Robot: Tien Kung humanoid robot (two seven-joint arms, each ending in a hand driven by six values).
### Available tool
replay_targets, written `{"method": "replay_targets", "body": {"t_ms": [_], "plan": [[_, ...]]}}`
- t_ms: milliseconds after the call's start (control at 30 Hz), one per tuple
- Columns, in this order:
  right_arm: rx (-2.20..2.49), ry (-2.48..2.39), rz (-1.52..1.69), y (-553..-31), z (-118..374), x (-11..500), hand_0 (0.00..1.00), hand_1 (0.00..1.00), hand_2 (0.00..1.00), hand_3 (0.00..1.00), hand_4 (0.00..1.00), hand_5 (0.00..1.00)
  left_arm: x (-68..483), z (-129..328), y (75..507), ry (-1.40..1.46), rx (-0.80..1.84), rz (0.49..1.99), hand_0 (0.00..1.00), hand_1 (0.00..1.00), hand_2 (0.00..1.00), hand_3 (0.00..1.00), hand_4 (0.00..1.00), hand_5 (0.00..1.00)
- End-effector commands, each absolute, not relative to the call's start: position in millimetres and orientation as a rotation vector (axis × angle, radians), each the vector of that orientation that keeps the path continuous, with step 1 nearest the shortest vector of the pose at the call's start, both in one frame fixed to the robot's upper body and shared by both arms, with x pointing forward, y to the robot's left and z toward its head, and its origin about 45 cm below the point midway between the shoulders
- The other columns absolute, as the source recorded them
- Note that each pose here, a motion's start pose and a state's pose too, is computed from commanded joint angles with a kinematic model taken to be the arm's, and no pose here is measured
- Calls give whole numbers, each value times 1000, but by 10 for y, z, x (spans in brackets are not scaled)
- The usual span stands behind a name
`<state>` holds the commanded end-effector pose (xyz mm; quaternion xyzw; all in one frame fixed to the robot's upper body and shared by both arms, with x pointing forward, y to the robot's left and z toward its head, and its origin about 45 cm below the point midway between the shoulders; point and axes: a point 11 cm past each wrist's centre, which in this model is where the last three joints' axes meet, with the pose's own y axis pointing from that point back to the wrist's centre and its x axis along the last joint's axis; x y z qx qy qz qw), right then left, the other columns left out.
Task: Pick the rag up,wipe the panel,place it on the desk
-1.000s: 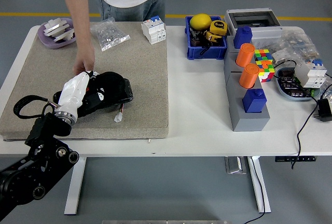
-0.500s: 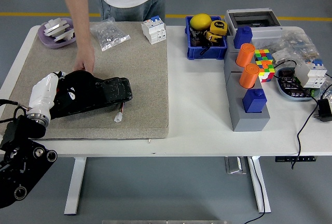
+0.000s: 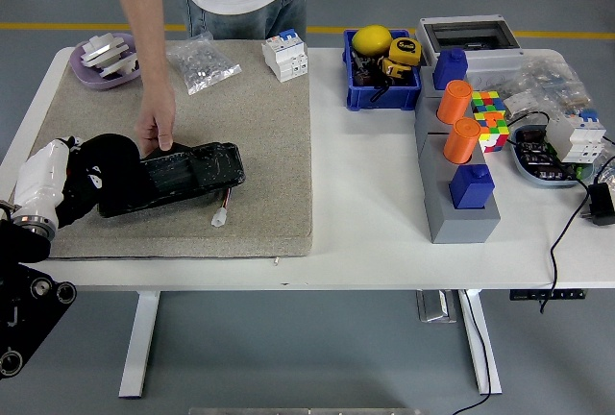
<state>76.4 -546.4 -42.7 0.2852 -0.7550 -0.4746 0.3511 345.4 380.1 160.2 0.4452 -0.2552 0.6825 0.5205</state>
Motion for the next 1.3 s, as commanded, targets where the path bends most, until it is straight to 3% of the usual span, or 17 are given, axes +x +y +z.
{"method": "replay_targets", "body": {"t_ms": [300, 967, 1300], "plan": [[738, -1955, -1231, -5459, -431, 762, 760, 313, 662, 627, 998, 549, 3476, 1573, 3592, -611, 1021, 1600, 231, 457, 587, 434, 2, 2], [746, -1963, -1226, -5463, -422, 800, 756, 308, 662, 628, 998, 557, 3630, 1456, 2454, -632, 873, 1365, 237, 451, 583, 437, 2, 2], [749, -1963, -1224, -5468, -414, 820, 755, 305, 661, 628, 998, 558, 3713, 1563, 2170, -655, 819, 1344, 239, 452, 583, 439, 2, 2]]}}
